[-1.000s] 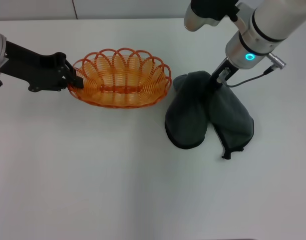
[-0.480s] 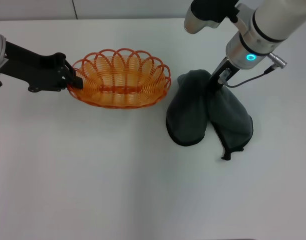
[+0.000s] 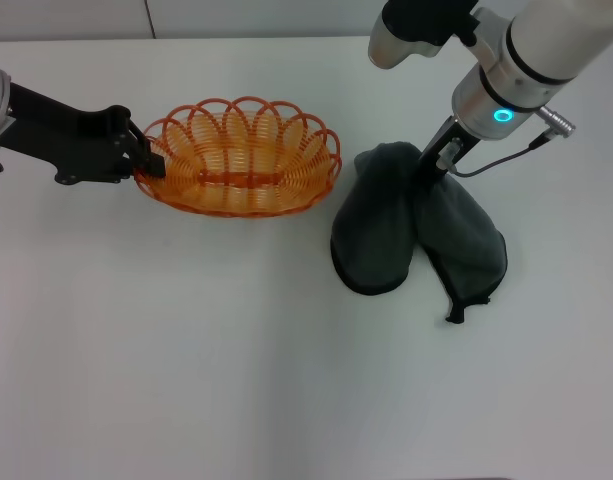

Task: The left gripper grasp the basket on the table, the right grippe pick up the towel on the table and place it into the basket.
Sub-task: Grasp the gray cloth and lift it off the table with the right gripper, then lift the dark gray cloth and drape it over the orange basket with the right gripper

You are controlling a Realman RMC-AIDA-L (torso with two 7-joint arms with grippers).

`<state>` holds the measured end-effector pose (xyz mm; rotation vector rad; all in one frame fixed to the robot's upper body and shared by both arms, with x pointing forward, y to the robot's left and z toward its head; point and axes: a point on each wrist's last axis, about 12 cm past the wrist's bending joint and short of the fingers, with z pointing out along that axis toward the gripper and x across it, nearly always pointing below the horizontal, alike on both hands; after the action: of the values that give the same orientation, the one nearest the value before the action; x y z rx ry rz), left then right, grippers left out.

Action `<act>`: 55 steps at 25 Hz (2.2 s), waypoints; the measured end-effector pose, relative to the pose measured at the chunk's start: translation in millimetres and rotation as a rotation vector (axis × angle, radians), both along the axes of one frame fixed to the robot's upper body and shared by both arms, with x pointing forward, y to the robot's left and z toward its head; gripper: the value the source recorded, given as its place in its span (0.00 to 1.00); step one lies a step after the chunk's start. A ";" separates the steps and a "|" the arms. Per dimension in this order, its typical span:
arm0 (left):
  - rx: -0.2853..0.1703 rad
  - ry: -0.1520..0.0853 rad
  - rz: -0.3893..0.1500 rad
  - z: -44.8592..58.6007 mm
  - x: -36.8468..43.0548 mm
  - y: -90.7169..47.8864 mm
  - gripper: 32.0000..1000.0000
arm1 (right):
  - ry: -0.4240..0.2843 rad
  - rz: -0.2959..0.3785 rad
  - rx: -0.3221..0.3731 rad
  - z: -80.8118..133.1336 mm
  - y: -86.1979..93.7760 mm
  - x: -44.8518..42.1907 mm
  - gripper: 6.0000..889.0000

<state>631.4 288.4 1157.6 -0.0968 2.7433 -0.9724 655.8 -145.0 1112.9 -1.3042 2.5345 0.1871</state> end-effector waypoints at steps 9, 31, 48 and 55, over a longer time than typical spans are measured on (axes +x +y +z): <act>0.003 -0.005 0.007 0.0 0.5 1.8 0.08 | -0.004 -0.002 0.002 1.9 -0.6 1.4 0.05; 0.021 0.009 0.022 -5.3 -3.6 9.5 0.08 | 0.099 0.056 0.005 39.6 -11.0 -4.8 0.05; 0.037 0.014 0.026 -6.5 -3.9 11.7 0.08 | 0.096 0.076 0.106 130.2 -28.8 -3.0 0.06; 0.041 0.016 0.024 -6.9 -4.0 11.2 0.08 | 0.101 0.120 0.144 165.0 -25.9 -3.6 0.07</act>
<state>627.4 299.6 1150.7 -0.1314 2.7680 -0.9126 652.3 -170.9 1278.0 -1.4234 2.4718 0.4634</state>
